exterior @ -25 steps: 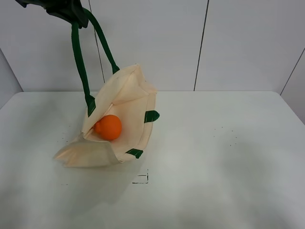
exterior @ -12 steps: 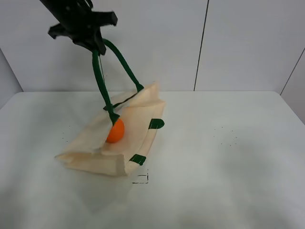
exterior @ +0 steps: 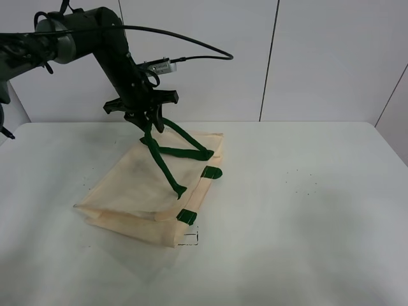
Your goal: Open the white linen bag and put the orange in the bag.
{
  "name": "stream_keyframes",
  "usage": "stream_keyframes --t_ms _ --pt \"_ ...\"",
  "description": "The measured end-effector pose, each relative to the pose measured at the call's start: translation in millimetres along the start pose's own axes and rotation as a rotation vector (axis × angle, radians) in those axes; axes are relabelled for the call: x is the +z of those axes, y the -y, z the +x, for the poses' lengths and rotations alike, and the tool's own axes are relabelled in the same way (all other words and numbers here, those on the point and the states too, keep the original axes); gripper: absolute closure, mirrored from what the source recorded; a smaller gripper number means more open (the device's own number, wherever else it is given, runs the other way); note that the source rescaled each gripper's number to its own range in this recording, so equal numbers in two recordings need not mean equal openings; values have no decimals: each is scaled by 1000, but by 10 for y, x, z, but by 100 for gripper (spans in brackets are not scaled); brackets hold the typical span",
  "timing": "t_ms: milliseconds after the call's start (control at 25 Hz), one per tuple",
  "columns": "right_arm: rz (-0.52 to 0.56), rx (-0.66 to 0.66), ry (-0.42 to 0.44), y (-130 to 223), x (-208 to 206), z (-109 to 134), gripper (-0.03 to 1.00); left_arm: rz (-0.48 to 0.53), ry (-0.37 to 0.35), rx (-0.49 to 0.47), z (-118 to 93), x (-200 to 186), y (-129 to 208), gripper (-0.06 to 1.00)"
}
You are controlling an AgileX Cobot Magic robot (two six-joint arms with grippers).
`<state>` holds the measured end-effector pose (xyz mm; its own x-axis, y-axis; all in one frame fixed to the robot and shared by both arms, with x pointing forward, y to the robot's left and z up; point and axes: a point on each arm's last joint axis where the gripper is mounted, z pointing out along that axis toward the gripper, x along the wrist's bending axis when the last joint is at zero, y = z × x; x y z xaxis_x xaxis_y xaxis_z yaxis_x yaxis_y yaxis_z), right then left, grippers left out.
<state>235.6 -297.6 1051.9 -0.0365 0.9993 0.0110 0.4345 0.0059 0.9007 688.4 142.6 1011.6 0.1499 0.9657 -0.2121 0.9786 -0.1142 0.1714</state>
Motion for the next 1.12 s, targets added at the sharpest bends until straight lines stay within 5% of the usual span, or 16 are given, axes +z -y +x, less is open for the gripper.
stream_keyframes --t_ms 120,240,520,920,1120 --pt "0 0 0 0 0 0 -3 -9 -51 13 45 -12 -6 9" --pt "0 0 0 0 0 0 -3 -27 -155 -2 143 -24 -24 1" --pt "0 0 0 0 0 0 -3 -44 -222 -56 474 -89 -75 -1" --pt "0 0 0 0 0 0 -3 -66 -248 -257 1461 -304 -87 -1" --pt "0 0 0 0 0 0 -3 -72 -224 -277 1570 -353 -73 1"
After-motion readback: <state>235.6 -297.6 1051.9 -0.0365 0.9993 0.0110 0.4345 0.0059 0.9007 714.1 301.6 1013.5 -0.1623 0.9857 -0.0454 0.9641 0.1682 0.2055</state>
